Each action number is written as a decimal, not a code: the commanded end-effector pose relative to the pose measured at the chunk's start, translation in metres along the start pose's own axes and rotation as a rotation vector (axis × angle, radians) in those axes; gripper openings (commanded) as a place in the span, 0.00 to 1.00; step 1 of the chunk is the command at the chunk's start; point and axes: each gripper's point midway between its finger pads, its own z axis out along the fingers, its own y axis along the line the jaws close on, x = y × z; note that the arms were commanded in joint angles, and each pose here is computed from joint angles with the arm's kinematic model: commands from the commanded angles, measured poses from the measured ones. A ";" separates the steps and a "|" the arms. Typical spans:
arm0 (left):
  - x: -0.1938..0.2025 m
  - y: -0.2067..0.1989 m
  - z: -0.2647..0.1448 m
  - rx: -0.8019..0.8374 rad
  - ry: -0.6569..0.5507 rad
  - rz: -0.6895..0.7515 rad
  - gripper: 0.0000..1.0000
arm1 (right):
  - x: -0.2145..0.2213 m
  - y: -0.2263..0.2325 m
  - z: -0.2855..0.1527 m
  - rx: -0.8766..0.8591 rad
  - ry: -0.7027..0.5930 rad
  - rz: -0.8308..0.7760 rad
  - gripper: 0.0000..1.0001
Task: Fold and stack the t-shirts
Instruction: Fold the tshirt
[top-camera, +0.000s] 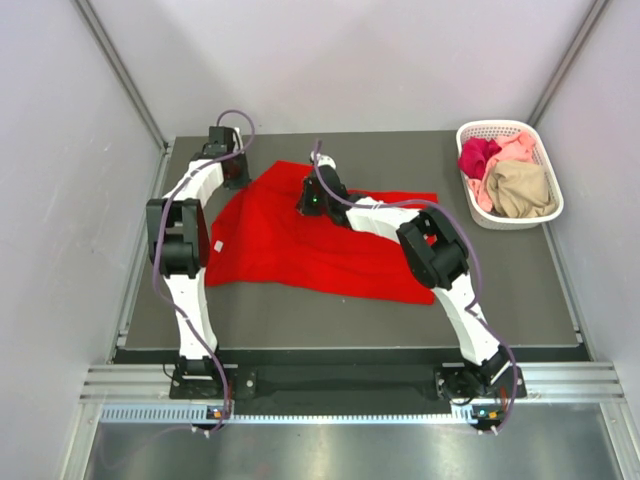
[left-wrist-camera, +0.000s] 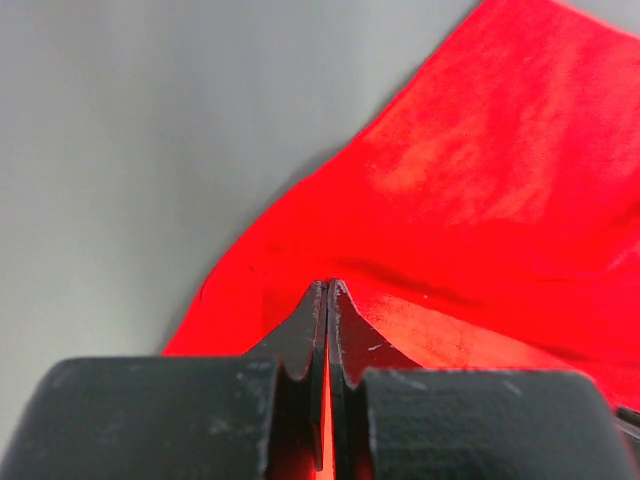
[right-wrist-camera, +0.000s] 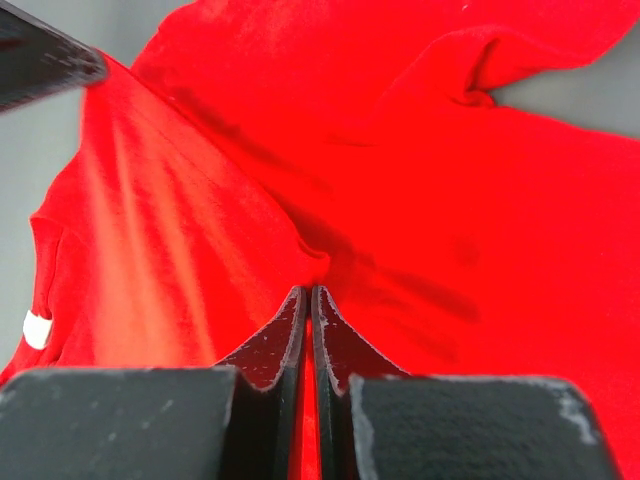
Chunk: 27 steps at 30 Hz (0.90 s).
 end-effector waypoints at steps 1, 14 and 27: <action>-0.027 -0.005 0.005 0.017 -0.078 0.005 0.00 | -0.049 0.019 -0.017 -0.042 -0.123 -0.004 0.00; -0.031 0.060 -0.077 -0.401 -0.078 -0.089 0.56 | -0.069 -0.014 -0.064 0.184 -0.066 0.051 0.37; 0.125 0.100 -0.145 -0.308 0.080 -0.498 0.49 | 0.062 -0.155 -0.290 0.828 0.130 0.391 0.46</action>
